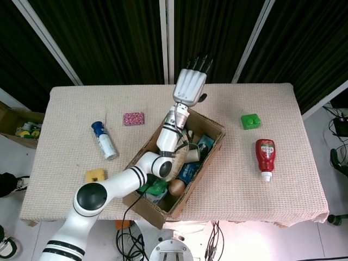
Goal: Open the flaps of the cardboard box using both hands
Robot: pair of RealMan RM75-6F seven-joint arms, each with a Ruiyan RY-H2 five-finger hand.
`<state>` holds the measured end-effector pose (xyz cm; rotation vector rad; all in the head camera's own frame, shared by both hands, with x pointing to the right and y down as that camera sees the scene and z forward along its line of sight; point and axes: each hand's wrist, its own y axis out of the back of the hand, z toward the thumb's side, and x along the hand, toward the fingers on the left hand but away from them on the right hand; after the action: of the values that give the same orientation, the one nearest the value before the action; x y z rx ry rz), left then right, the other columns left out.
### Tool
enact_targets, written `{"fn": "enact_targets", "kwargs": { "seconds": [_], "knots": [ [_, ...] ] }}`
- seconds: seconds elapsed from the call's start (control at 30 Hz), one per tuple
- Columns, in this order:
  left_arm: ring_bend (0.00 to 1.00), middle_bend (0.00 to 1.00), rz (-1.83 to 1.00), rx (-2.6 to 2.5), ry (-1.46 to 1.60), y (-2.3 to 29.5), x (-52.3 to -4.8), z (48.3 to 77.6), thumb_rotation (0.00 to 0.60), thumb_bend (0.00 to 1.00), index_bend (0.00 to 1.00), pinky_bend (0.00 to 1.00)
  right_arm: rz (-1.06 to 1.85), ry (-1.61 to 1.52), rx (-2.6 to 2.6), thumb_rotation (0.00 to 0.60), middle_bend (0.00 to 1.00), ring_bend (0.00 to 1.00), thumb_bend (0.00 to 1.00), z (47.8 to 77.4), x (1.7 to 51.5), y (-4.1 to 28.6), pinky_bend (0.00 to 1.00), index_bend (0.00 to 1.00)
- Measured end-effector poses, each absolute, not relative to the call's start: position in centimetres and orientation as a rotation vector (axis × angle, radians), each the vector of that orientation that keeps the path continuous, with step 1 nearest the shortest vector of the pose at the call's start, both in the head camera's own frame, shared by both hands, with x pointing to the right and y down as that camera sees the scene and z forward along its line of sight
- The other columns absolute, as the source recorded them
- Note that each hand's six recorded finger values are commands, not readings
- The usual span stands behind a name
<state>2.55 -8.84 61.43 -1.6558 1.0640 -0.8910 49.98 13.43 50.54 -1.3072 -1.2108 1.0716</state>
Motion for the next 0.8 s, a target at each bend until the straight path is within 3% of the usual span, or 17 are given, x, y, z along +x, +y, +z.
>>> {"fn": "enact_targets", "kwargs": {
  "seconds": [0.07,0.13,0.27,0.4,0.5,0.6,0.8],
  "knots": [
    [0.03,0.01,-0.887,-1.661,1.068,-8.9,2.2,61.2,0.294,0.16,0.0,0.17,1.073,-1.21,-1.305,0.6,0.0,0.0,0.39,50.5,50.2,13.5,0.0,0.0],
    [0.03,0.02,-0.884,-1.67,1.062,-8.9,1.7,61.0,0.17,0.17,0.0,0.17,1.073,-1.208,-1.3,0.6,0.0,0.0,0.39,50.3,50.3,13.6,0.0,0.0],
    [0.03,0.03,-0.885,-1.695,1.006,-8.2,0.3,60.2,0.032,0.15,0.0,0.17,1.086,-1.19,-1.287,0.6,0.0,0.0,0.39,49.8,50.6,14.3,0.0,0.0],
    [0.03,0.04,-0.885,-1.705,0.882,-6.4,-2.3,58.2,0.021,0.1,0.0,0.17,1.131,-1.155,-1.278,0.6,0.0,0.0,0.39,49.1,51.2,15.4,0.0,0.0],
    [0.03,0.04,-0.904,-1.664,0.771,-4.4,-6.9,55.9,0.006,0.09,0.0,0.17,1.19,-1.125,-1.279,0.6,0.0,0.0,0.39,48.8,51.8,16.8,0.0,0.0],
    [0.03,0.05,-0.998,-1.58,0.697,-1.9,-14.8,54.0,0.0,0.09,0.0,0.17,1.261,-1.099,-1.285,0.6,0.0,0.0,0.39,49.1,52.2,18.4,0.0,0.0],
    [0.03,0.06,-1.237,-1.496,0.69,6.8,-29.7,53.1,0.0,0.11,0.01,0.17,1.399,-1.062,-1.296,0.6,0.0,0.0,0.38,50.6,53.4,21.8,0.0,0.0]
  ]
}}
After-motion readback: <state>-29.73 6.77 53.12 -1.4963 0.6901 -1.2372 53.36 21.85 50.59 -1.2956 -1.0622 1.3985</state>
